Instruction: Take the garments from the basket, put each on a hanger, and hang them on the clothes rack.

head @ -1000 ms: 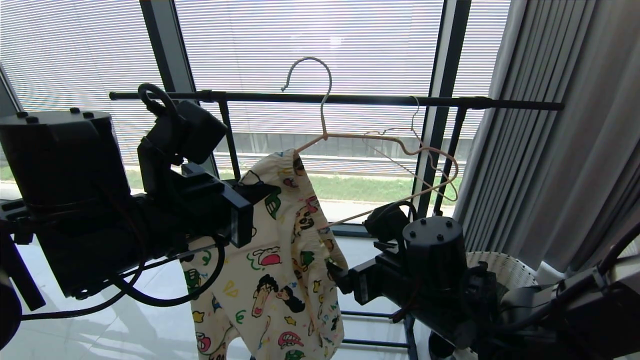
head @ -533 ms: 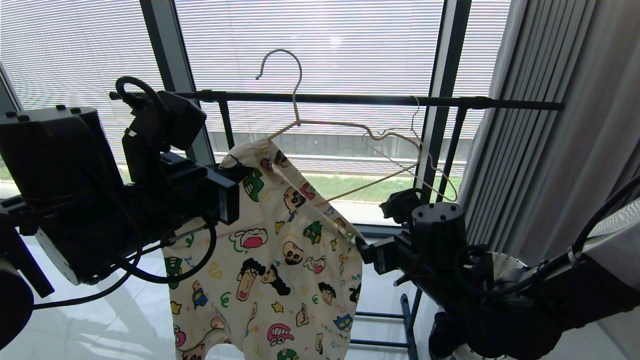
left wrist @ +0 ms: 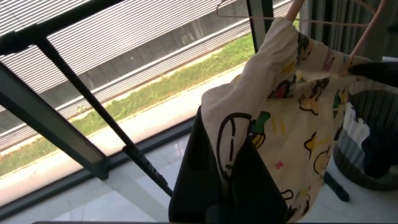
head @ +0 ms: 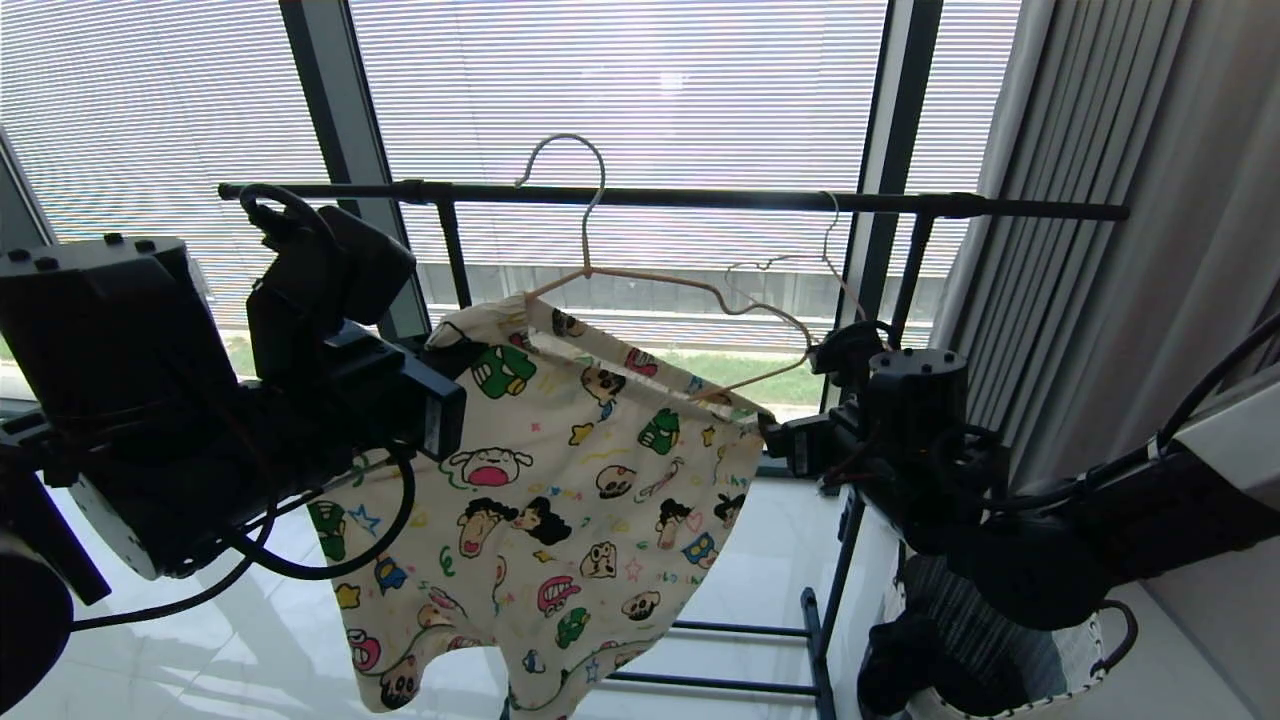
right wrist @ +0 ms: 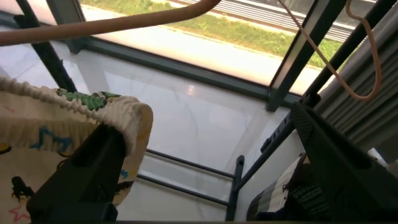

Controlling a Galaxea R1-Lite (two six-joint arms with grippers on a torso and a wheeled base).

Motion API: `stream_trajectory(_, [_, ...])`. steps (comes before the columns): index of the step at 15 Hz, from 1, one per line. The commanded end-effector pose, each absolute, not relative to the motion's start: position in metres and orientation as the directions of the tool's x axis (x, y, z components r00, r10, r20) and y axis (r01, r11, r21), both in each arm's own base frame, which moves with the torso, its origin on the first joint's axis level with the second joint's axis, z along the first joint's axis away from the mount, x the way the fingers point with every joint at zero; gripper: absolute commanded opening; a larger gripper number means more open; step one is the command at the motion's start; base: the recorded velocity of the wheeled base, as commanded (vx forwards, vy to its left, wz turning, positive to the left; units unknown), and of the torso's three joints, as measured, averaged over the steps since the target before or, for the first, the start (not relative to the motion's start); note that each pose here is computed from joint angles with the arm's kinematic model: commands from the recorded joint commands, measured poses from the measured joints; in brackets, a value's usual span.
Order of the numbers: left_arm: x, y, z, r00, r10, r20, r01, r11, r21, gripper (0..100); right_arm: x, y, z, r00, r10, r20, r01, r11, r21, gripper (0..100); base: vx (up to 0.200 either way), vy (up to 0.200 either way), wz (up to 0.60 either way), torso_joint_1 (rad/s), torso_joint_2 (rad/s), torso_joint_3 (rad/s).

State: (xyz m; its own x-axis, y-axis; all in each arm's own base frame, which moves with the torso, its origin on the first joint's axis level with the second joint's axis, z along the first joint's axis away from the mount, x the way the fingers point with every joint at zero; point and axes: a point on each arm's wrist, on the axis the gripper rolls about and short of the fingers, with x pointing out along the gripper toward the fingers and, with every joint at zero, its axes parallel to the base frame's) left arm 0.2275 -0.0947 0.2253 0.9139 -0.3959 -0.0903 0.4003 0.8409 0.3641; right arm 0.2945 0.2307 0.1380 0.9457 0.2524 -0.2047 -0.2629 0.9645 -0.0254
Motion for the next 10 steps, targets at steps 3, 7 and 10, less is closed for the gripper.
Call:
stream_trajectory(3, [0.227,-0.088,0.224,0.917,-0.392,-0.074,0.389,0.838,0.383,0,0.301,0.22,0.146,0.956,0.225,-0.185,-0.234,0.972,-0.028,100,0.0,0.0,0.0,0.0,0.0,0.0])
stream_trajectory(7, [0.218,-0.078,0.216,0.897,-0.432,-0.091,0.425,0.788,0.445,0,0.307,0.209,0.149,0.964,0.199,-0.177,-0.209,0.977,-0.041,100,0.0,0.0,0.0,0.0,0.0,0.0])
stream_trajectory(10, [0.215,-0.061,0.209,0.885,-0.455,-0.099,0.44,0.747,0.498,0,0.308,0.205,0.151,0.966,0.188,-0.175,-0.198,0.979,-0.04,100,0.0,0.0,0.0,0.0,0.0,0.0])
